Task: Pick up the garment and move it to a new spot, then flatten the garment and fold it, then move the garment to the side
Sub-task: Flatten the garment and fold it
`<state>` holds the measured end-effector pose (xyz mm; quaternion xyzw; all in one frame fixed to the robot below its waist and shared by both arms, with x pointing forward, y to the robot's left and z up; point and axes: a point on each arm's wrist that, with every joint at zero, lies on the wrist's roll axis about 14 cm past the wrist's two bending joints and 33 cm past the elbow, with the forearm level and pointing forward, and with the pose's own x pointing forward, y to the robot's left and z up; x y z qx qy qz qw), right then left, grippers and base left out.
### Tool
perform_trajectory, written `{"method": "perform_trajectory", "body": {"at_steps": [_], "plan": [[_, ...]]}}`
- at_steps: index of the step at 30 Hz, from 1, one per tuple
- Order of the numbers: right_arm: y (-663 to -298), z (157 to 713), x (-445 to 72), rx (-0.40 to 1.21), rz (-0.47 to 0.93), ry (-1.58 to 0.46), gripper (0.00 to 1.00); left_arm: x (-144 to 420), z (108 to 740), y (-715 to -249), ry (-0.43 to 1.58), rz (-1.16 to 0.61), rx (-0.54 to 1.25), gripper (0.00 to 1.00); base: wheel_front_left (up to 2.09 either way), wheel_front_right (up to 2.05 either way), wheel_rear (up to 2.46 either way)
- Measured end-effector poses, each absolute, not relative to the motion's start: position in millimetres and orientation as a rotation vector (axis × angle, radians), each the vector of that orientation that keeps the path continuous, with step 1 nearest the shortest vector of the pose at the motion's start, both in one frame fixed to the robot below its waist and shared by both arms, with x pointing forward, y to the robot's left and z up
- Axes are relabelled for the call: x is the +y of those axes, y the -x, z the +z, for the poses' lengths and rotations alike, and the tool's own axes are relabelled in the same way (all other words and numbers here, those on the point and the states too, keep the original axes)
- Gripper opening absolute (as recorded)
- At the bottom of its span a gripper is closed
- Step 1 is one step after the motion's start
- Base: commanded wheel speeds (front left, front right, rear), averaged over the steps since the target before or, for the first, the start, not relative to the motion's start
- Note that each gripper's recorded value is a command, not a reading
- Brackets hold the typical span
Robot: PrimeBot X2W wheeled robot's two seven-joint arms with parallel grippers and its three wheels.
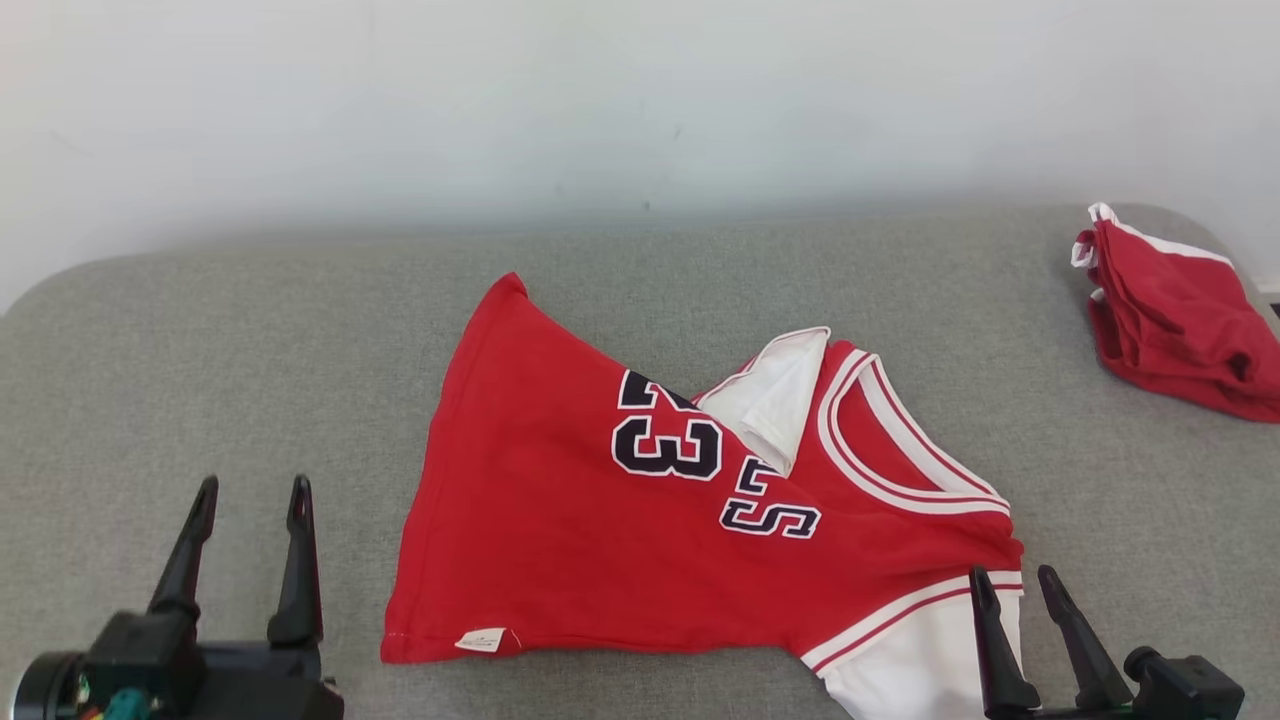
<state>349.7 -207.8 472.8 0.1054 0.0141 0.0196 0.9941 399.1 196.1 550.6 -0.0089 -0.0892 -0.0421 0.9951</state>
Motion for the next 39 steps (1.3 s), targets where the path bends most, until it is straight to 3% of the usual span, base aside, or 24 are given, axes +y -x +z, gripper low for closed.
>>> {"method": "perform_trajectory", "body": {"at_steps": [5,18,29,39], "plan": [[-342.2,473.7,-206.8,0.025,0.04,-0.209,1.0,200.4,555.4,-375.2,0.027,-0.035,-0.211,1.0,0.0,0.0,0.0],[-321.9,460.6,-211.6,0.066,0.014,-0.174,1.0,209.2,507.2,-336.9,0.06,0.035,-0.08,1.0,0.0,0.0,0.0],[-298.7,424.2,-237.4,0.197,-0.04,-0.12,1.0,183.1,470.1,-347.6,0.072,-0.087,0.037,1.0,0.0,0.0,0.0],[-300.2,394.9,-236.6,0.296,-0.051,-0.136,1.0,162.3,427.1,-366.8,0.072,-0.175,0.183,1.0,0.0,0.0,0.0]]}}
